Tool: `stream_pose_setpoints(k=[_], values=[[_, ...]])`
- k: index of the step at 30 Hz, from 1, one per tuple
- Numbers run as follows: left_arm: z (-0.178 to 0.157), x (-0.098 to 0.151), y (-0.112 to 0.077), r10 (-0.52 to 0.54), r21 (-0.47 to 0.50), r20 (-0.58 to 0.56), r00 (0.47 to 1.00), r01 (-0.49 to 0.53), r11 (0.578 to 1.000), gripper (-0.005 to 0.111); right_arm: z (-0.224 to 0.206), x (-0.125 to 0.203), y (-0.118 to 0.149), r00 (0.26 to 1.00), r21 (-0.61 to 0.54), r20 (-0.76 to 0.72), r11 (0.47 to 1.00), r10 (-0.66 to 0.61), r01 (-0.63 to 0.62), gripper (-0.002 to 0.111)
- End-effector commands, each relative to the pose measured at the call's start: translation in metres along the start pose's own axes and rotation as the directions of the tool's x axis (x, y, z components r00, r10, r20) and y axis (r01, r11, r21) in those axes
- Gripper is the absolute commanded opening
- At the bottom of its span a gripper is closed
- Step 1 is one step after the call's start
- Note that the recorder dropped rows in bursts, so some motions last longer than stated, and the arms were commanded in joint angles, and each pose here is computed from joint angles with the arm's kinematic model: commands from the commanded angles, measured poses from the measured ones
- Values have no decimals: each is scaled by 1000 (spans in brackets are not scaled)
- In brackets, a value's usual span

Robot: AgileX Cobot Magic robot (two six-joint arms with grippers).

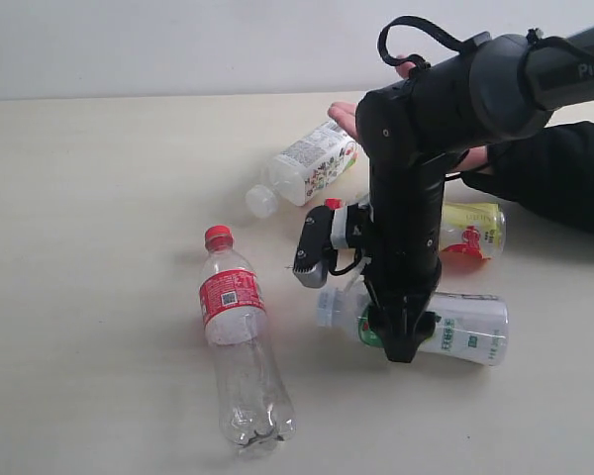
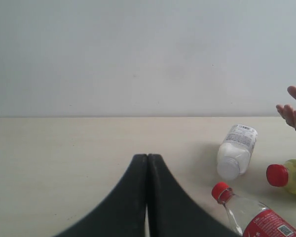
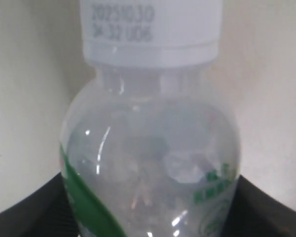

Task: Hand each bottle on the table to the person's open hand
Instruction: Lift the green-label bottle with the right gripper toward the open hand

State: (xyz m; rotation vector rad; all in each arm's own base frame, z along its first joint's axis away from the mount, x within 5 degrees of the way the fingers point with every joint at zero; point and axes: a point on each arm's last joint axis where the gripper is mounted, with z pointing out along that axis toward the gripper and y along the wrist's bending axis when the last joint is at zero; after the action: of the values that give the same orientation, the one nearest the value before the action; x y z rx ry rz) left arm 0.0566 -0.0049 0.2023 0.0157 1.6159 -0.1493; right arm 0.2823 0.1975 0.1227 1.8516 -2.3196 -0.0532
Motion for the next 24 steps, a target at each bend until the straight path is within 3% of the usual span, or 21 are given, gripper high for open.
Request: stream_pose_setpoints(k=[1, 2, 6, 12, 18, 24], values=[[0, 0, 0, 2, -1, 6, 1000, -2, 1000, 0, -7, 6, 5, 999, -42, -49, 999, 3, -5, 6], [0, 0, 0, 2, -1, 6, 1000, -2, 1000, 0, -10, 7, 7, 999, -49, -53, 999, 4, -7, -1], [0, 0, 0, 2, -1, 6, 1000, -2, 1000, 0, -33, 11, 14, 995, -68, -44, 994, 84, -87, 0], [0, 0, 0, 2, -1, 6, 1000, -2, 1000, 0, -88, 15, 20, 960, 21, 100, 964, 262, -266, 0], [0, 0, 0, 2, -1, 6, 1000, -2, 1000, 0, -157, 32, 35, 845, 74, 321, 878, 428, -473, 0], [0, 0, 0, 2, -1, 6, 1000, -2, 1000, 0, -217, 64, 53, 694, 132, 511, 752, 507, -646, 0]])
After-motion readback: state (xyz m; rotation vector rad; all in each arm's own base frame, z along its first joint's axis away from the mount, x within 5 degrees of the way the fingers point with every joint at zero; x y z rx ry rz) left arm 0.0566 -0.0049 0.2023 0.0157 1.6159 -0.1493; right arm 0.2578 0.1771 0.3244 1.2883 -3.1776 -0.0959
